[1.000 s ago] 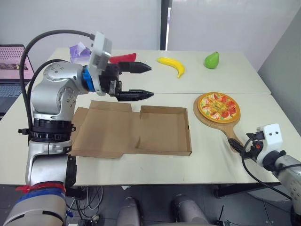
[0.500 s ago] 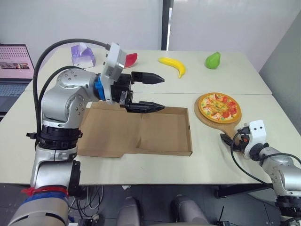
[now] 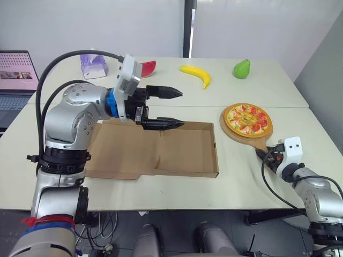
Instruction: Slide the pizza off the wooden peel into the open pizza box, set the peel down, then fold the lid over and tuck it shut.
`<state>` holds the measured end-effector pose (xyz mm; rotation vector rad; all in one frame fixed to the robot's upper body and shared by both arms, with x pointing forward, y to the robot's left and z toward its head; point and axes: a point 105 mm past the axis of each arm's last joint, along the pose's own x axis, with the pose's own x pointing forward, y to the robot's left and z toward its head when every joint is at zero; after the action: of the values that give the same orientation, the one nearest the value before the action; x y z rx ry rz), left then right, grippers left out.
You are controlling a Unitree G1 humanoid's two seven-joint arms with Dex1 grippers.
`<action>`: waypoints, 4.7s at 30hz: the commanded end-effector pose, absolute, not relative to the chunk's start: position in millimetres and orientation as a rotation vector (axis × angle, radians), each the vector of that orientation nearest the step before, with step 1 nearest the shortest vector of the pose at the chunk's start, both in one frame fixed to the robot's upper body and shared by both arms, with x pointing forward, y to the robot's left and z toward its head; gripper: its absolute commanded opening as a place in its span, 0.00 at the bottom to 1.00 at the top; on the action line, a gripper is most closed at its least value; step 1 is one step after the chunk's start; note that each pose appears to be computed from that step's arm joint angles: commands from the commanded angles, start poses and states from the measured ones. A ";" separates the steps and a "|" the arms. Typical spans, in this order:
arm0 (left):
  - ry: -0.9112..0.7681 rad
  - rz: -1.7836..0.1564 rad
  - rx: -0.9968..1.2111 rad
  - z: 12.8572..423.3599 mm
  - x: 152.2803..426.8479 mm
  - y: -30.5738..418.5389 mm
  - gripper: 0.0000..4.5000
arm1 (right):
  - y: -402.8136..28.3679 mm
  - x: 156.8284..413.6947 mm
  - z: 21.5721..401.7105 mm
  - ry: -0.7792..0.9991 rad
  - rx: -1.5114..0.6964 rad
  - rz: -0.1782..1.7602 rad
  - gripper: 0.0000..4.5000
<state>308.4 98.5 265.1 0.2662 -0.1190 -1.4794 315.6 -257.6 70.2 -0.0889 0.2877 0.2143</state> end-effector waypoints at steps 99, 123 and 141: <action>-0.122 -1.599 0.267 283.8 295.6 91.4 1.00 | -295.2 260.8 129.2 0.273 -0.105 0.010 0.91; 0.119 -0.185 -0.631 174.6 213.0 325.7 1.00 | -30.7 295.3 265.3 -0.188 -0.296 1.253 0.99; 0.213 -0.112 -0.822 110.4 215.1 306.8 1.00 | -12.6 286.1 265.0 -0.217 -0.300 1.282 0.99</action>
<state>212.0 305.6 108.9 -0.8252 0.2335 -0.1209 292.5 -11.2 253.0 -0.2815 -0.1595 1.2853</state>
